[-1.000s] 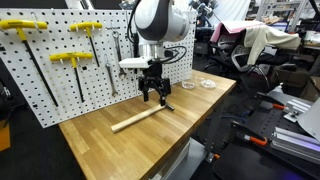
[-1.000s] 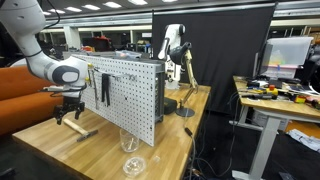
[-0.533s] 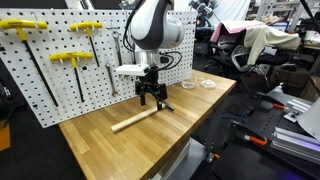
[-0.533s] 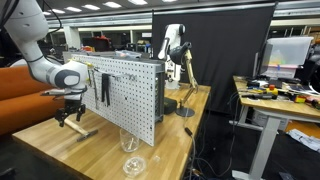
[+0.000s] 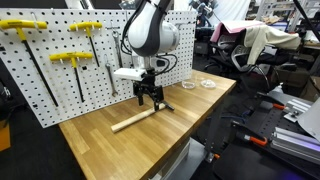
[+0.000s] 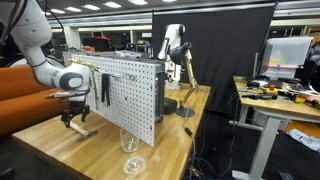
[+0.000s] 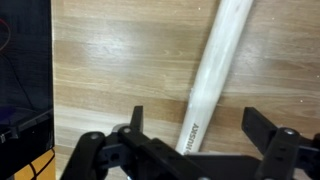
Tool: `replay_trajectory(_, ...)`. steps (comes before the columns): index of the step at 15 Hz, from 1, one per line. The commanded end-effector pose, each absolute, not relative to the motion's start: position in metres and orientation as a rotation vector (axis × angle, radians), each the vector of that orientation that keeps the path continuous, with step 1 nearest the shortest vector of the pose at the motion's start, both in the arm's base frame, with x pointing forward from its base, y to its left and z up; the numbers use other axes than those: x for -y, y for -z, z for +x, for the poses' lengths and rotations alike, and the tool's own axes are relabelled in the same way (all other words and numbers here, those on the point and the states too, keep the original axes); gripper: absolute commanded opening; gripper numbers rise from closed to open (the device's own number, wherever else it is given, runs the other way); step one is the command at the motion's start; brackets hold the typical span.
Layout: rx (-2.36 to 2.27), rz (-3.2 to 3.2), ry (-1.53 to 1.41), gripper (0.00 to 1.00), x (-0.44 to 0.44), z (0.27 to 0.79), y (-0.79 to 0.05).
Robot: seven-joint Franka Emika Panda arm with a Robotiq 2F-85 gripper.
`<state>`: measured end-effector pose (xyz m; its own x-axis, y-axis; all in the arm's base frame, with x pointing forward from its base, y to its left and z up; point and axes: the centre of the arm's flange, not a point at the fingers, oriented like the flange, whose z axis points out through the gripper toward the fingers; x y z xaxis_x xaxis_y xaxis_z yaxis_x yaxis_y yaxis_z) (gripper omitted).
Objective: Hang the hammer on the wall
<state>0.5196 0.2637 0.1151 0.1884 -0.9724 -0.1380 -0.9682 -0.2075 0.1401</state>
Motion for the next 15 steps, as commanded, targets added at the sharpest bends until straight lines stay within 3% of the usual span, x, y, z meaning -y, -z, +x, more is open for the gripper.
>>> replay_trajectory(1, 1.998, 2.385, 0.266, 1.00, -0.264, 0.532, -0.108)
replay_trajectory(15, 2.052, 2.293, 0.273, 1.00, -0.264, 0.529, -0.074)
